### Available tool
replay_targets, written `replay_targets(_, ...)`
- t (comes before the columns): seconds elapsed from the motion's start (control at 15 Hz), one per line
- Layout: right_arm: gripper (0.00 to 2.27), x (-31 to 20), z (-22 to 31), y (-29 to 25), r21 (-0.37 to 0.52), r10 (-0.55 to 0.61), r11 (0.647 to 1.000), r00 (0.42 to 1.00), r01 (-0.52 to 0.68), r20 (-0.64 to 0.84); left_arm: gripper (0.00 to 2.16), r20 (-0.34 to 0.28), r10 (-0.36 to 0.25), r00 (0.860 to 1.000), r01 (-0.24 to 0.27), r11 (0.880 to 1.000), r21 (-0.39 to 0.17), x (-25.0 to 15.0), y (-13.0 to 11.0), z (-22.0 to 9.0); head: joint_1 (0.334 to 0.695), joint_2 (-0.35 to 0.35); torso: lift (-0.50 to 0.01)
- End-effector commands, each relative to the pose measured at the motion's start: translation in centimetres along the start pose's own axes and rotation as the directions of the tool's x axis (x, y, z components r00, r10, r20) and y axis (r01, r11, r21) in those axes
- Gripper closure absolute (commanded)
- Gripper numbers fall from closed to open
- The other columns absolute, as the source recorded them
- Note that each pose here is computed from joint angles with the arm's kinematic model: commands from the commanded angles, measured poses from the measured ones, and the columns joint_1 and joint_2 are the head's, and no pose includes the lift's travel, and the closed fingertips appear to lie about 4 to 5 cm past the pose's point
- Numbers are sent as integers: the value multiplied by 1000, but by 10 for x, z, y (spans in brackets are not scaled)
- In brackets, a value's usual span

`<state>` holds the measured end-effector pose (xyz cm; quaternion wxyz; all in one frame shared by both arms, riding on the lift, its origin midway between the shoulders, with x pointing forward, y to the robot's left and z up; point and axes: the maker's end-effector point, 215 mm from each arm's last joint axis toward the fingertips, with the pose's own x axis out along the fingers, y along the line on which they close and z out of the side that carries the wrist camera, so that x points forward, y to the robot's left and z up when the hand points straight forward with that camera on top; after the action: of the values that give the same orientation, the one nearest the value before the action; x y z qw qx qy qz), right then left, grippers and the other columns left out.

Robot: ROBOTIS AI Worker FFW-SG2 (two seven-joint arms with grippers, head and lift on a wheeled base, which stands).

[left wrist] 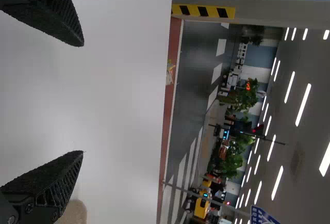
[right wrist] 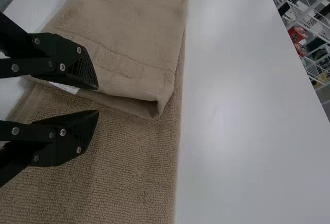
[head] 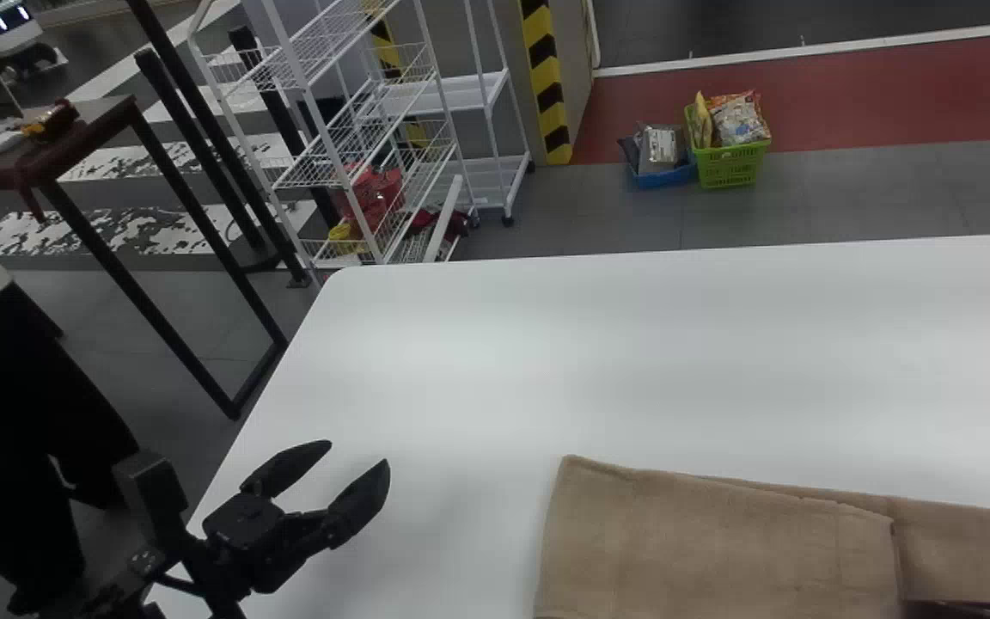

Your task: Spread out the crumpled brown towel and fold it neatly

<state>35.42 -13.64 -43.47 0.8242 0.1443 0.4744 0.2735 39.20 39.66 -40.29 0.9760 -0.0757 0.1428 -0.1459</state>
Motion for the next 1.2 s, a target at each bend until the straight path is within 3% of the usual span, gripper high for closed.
replay_targets(0.0, 826, 1, 2, -1, -5, -9, 1000, 1000, 9, -2, 63, 2, -1, 1000, 1, 1000, -1, 0, -1, 0, 695, 350, -128)
replay_targets(0.27, 718, 5, -1, -4, -21, -23, 1000, 999, 23, -23, 63, 0, -1, 1000, 1, 1000, -4, 0, -1, -1, 695, 350, -128)
replay_targets(0.73, 734, 13, 1, 3, -41, -18, 999, 999, 16, -36, 63, -1, 0, 1000, 0, 1000, -7, 0, 0, -2, 695, 350, -128)
replay_targets(0.87, 961, 13, 0, 2, -42, -19, 999, 999, 17, -40, 63, -1, 3, 1000, -3, 1000, -8, -1, 2, -3, 695, 350, -128)
replay_targets(1.0, 984, 14, -3, 0, -38, -20, 999, 999, 19, -47, 63, -2, 0, 1000, 0, 1000, -10, 0, 1, -4, 695, 350, -128)
replay_targets(1.13, 1268, 16, -5, -2, -33, -19, 999, 998, 17, -55, 63, -3, -1, 1000, 1, 1000, -13, 0, 1, -5, 695, 350, -128)
